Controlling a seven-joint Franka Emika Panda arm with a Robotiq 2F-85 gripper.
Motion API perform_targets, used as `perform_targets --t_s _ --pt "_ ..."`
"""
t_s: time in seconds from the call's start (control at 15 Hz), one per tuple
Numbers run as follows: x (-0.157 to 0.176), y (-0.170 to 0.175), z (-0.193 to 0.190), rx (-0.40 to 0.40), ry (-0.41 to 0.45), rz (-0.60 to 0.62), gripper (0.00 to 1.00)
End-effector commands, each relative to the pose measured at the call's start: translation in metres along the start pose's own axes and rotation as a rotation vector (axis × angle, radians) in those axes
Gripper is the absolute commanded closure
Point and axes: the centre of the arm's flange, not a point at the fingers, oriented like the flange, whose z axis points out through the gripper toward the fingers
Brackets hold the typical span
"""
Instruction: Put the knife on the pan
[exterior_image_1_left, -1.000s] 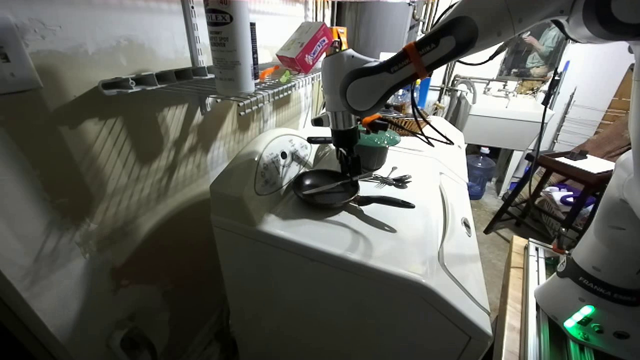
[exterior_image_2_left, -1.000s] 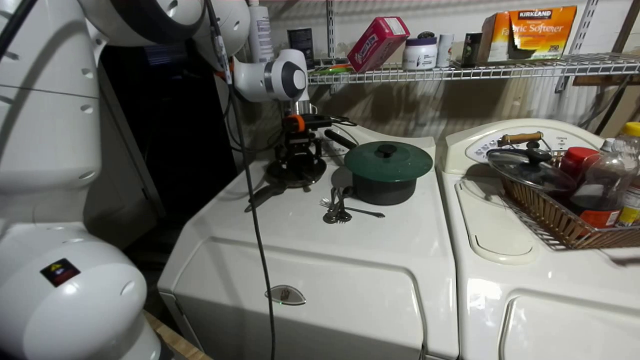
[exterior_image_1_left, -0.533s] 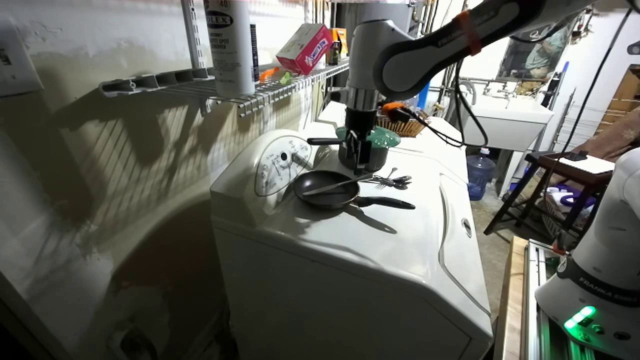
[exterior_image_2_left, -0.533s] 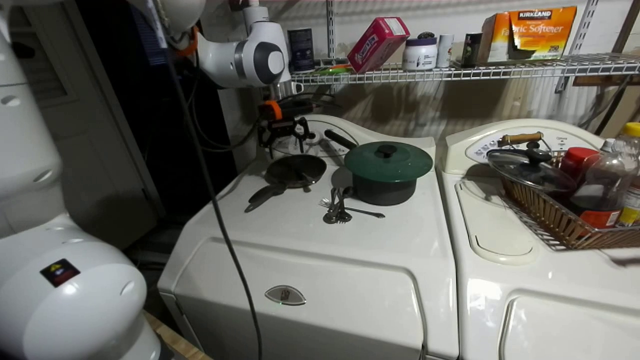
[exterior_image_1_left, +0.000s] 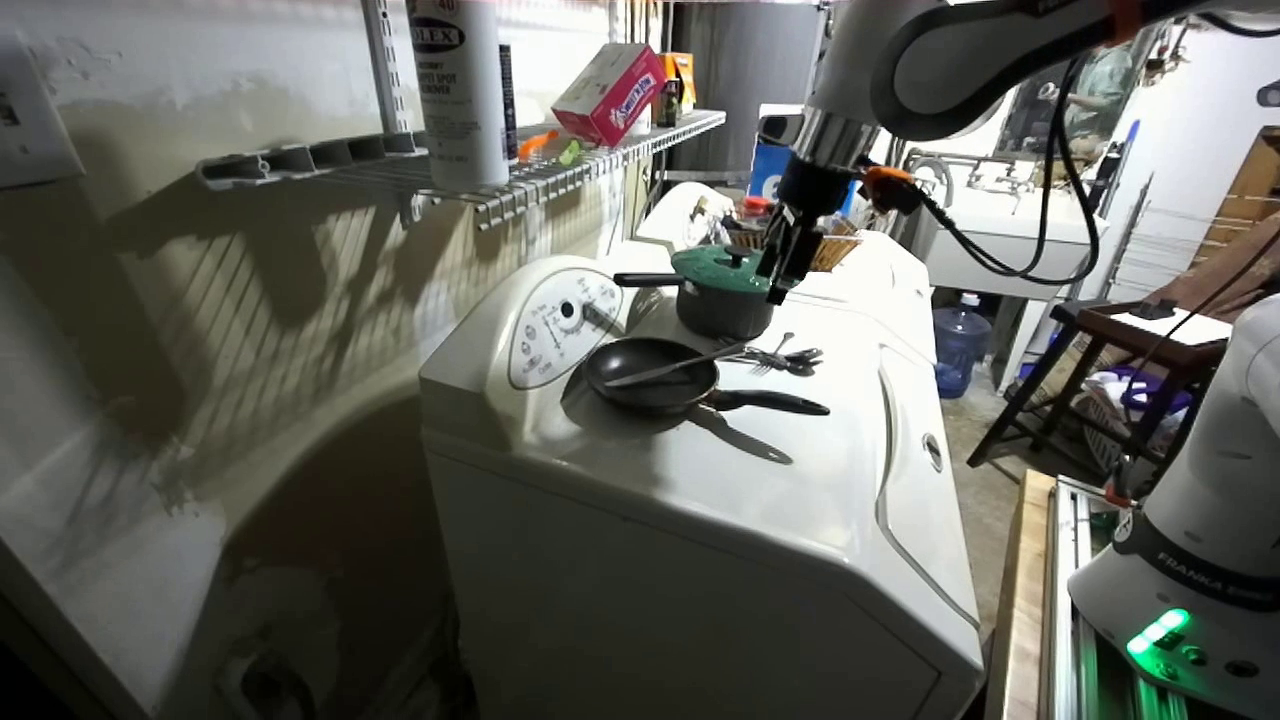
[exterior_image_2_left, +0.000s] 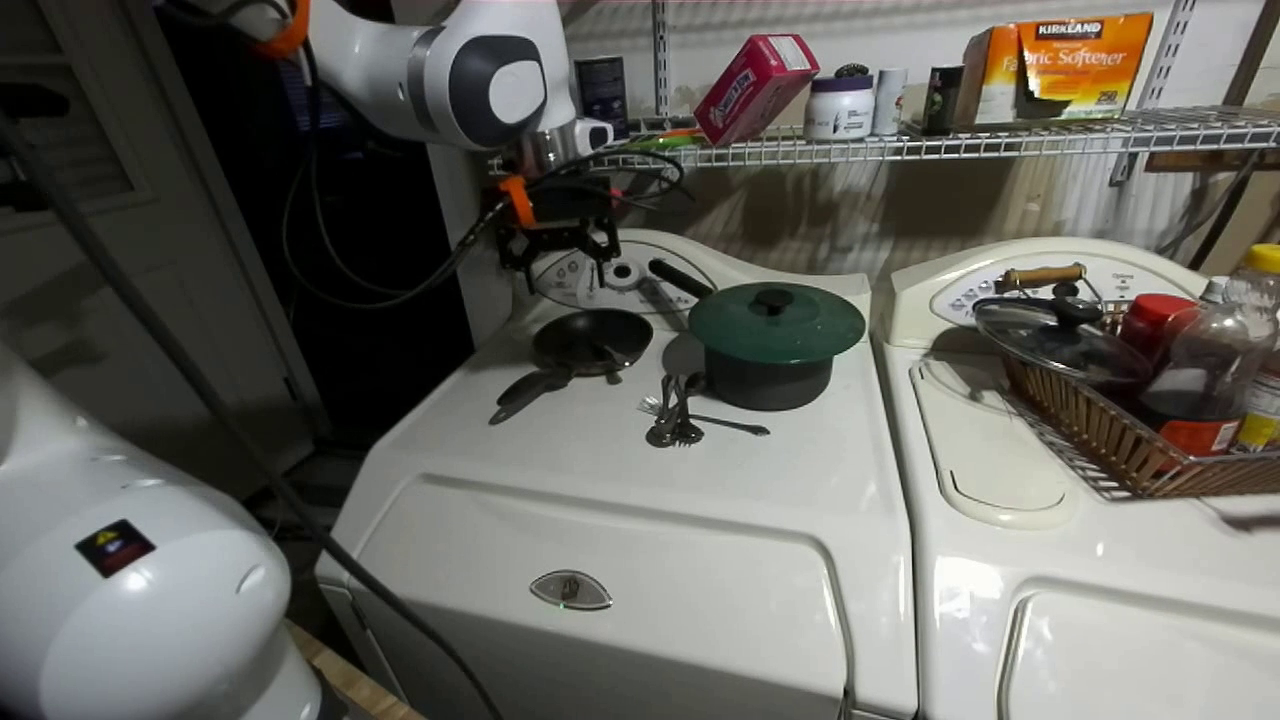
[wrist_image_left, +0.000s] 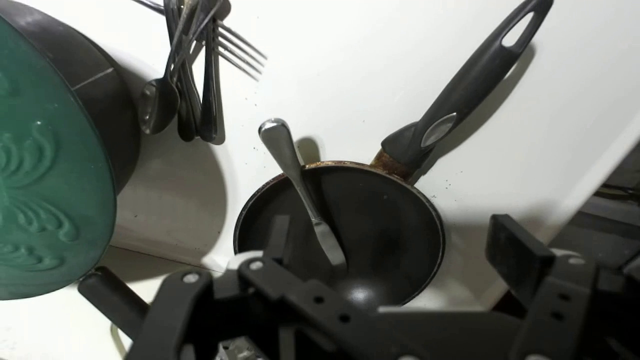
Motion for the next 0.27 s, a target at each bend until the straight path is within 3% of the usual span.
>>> perform_targets --t_s 0.0,0.2 --pt "-0.001 -0.0013 0.001 0.0 0.001 0.0 0.0" --pt "-0.0011 -0.0018 0.003 0.001 0.001 0.0 0.0"
